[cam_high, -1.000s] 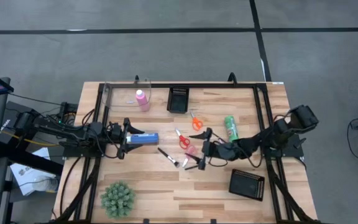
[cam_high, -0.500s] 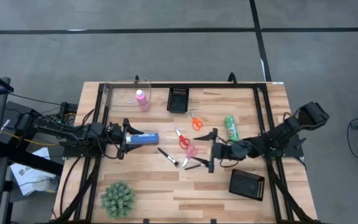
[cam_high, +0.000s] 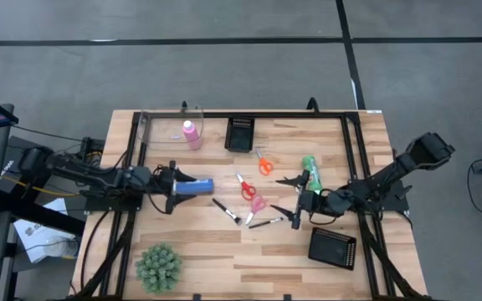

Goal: Pick & Place Paint Supplies
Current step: Put the purple paint bottle into the transparent bin

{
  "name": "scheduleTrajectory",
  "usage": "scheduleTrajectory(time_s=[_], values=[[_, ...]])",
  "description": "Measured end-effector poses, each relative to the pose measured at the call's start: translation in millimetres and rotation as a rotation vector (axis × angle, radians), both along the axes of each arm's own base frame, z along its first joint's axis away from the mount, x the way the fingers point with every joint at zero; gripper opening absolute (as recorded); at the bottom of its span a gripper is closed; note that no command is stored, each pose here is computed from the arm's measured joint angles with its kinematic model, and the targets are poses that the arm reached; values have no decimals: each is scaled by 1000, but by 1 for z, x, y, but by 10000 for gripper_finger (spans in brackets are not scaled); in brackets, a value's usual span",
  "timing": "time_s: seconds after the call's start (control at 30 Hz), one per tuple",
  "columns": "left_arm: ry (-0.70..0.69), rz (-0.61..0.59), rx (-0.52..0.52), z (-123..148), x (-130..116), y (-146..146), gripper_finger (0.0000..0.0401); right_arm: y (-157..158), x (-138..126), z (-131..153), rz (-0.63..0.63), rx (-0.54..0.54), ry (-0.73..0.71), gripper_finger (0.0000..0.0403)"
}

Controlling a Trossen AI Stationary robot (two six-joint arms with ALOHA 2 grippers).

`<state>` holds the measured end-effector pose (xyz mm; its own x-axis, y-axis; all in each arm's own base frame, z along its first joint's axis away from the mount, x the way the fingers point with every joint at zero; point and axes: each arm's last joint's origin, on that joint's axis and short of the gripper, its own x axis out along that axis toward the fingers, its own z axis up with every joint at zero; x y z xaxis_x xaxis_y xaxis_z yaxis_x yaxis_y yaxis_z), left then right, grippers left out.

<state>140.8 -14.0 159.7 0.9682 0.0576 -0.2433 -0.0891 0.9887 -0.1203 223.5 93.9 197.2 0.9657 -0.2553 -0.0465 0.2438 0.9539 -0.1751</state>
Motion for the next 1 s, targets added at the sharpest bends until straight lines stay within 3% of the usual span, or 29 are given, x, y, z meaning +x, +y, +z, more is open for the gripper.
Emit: scheduleTrajectory(time_s=[0.5, 0.83, 1.0], values=[[128, 15, 33, 4, 27, -5, 273, -3, -1, -3, -33, 18, 3, 360], [-182, -109, 83, 36, 31, -9, 273, -28, 22, -20, -91, 138, 47, 354], [-208, -102, 124, 39, 30, -8, 273, -23, 45, -20, -22, 128, 69, 329]])
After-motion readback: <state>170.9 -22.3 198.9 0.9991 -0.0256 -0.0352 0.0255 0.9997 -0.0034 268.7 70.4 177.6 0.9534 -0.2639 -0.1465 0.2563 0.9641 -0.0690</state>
